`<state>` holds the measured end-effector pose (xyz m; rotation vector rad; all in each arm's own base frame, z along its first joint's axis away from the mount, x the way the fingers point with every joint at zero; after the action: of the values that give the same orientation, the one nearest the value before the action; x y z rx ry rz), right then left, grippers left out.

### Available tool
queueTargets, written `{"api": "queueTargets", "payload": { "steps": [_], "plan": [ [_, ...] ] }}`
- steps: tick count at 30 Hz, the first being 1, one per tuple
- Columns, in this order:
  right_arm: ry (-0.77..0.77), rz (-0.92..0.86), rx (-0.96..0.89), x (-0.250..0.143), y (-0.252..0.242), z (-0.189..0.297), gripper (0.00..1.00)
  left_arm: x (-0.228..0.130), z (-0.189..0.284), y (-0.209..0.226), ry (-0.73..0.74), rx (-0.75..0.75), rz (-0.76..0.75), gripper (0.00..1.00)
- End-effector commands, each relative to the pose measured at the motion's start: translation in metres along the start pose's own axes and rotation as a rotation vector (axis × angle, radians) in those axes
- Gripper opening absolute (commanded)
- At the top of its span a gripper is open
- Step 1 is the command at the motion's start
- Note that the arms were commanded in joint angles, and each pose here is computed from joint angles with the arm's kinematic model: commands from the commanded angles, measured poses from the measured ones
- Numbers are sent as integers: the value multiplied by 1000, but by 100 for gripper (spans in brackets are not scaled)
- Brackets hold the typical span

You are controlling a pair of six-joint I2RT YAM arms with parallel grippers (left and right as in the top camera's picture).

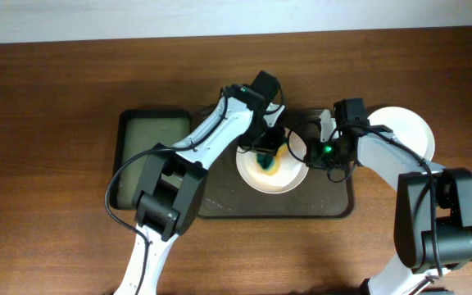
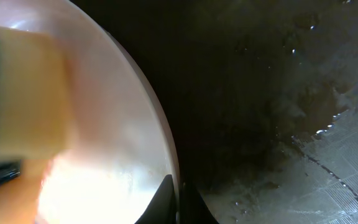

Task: Clean dirty plates on tray and stack at the side
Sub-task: 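Scrub inside the tilted pink-tinged bowl with the sponge in the left gripper, then return the sponge to the black tray, release it, retract left arm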

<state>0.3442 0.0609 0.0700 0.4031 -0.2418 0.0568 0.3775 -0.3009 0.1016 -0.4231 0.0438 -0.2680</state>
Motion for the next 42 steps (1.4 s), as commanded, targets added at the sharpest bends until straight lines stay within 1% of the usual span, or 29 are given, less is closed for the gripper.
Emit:
{"api": "queueTargets", "payload": {
  "steps": [1,4,6,9,13,15,20,23,28,29,31,33,34,36,39,40,42],
  "plan": [
    [19,5,27,-4,3,-5,4,17,38,6,-87,109,14,0],
    [19,6,27,-4,3,-5,4,10,43,24,-72,268,39,0],
    [18,6,27,-4,3,-5,4,4,37,31,-48,325,42,0],
    [19,6,27,-4,3,-5,4,-2,22,31,-30,352,26,0],
    [19,6,27,-4,3,-5,4,-12,-6,25,-23,343,20,0],
    [19,5,28,-4,3,-5,4,-21,-22,18,-8,339,8,0],
    [20,5,31,-4,3,-5,4,-45,-42,10,59,360,-8,0],
    [19,5,31,-4,4,-5,4,-52,-44,3,100,318,-7,0],
    [19,-3,30,-4,3,-5,4,-56,-44,-17,165,112,14,0],
    [20,-2,31,-4,3,-5,4,-54,-41,-24,175,48,18,0],
    [20,-2,31,-4,3,-5,4,-49,-32,-32,170,-16,21,0],
    [20,-2,31,-4,3,-5,4,-39,-15,-34,131,-38,22,0],
    [20,-2,31,-4,4,-5,4,-31,0,-33,85,-34,22,0],
    [20,-2,31,-4,3,-5,4,-18,33,-25,-13,-7,31,0],
    [20,-2,31,-4,4,-5,4,-8,85,0,-138,84,79,0],
    [20,-2,31,-4,4,-5,4,-8,109,18,-187,151,117,0],
    [20,-2,31,-4,3,-5,4,-14,145,51,-241,280,190,0]
  ]
}}
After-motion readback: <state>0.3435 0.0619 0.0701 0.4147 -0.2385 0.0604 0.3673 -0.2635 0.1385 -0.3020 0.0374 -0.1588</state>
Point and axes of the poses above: each gripper's point midway between its finger pads, its own z axis back along the fingers, its own y axis along the line the jaws close on, x = y × z, the point moved 7 cm from there along z, back along the fingers, and after that the axes turned 7 degrees about z, right-handed, at the moved point
